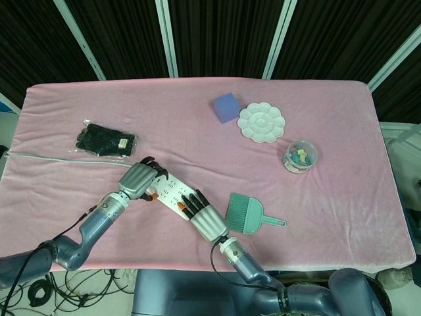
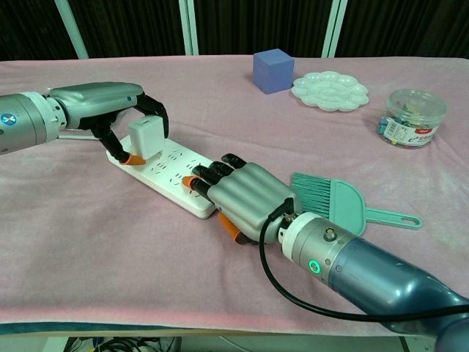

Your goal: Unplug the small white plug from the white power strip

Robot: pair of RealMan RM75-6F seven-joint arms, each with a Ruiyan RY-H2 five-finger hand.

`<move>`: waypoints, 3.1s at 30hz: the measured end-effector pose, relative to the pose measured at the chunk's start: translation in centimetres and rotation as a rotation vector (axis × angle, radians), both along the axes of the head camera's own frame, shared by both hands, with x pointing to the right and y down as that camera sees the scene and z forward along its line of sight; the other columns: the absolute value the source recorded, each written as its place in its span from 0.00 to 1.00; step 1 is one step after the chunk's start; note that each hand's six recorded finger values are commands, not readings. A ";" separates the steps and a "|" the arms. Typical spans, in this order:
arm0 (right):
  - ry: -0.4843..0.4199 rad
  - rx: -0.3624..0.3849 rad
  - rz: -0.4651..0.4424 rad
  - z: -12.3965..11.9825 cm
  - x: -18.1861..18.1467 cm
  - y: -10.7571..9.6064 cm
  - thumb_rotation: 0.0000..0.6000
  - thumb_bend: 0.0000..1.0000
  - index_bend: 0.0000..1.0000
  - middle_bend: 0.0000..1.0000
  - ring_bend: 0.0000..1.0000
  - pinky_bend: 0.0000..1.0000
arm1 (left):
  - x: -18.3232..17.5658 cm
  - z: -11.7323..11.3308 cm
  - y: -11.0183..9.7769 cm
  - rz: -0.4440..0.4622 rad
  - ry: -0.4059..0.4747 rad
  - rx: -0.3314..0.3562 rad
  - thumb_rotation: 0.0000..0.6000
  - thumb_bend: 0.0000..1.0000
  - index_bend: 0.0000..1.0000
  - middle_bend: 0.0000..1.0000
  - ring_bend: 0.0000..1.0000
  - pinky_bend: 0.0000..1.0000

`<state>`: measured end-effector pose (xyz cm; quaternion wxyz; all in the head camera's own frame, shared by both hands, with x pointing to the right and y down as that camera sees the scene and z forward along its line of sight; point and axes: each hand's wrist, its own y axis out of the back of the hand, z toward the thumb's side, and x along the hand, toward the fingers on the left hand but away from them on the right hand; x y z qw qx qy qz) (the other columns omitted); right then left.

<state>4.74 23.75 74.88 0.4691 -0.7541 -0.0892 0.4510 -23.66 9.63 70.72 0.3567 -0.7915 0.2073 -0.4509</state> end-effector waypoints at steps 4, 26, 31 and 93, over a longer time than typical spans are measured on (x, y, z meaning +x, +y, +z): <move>-0.002 0.007 0.005 -0.1 0.0 -0.1 1.00 0.65 0.29 0.18 0.11 0.05 | 0.0 -0.5 -0.5 -0.013 0.016 0.016 1.00 0.77 0.72 0.70 0.24 0.15; -0.150 0.102 0.194 -4.3 0.2 -4.8 1.00 0.35 0.00 0.03 0.06 0.05 | -6.5 -5.7 1.1 -0.026 -0.028 0.023 1.00 0.76 0.70 0.69 0.24 0.15; -0.187 0.161 0.263 -6.6 2.0 -7.7 1.00 0.35 0.00 0.03 0.06 0.05 | -9.6 -6.2 3.1 -0.049 -0.037 0.018 1.00 0.76 0.69 0.68 0.24 0.14; 0.057 0.346 0.711 -21.2 39.7 1.4 1.00 0.30 0.00 0.03 0.02 0.05 | -19.1 -15.7 12.8 -0.383 -0.172 0.296 1.00 0.08 0.13 0.04 0.00 0.00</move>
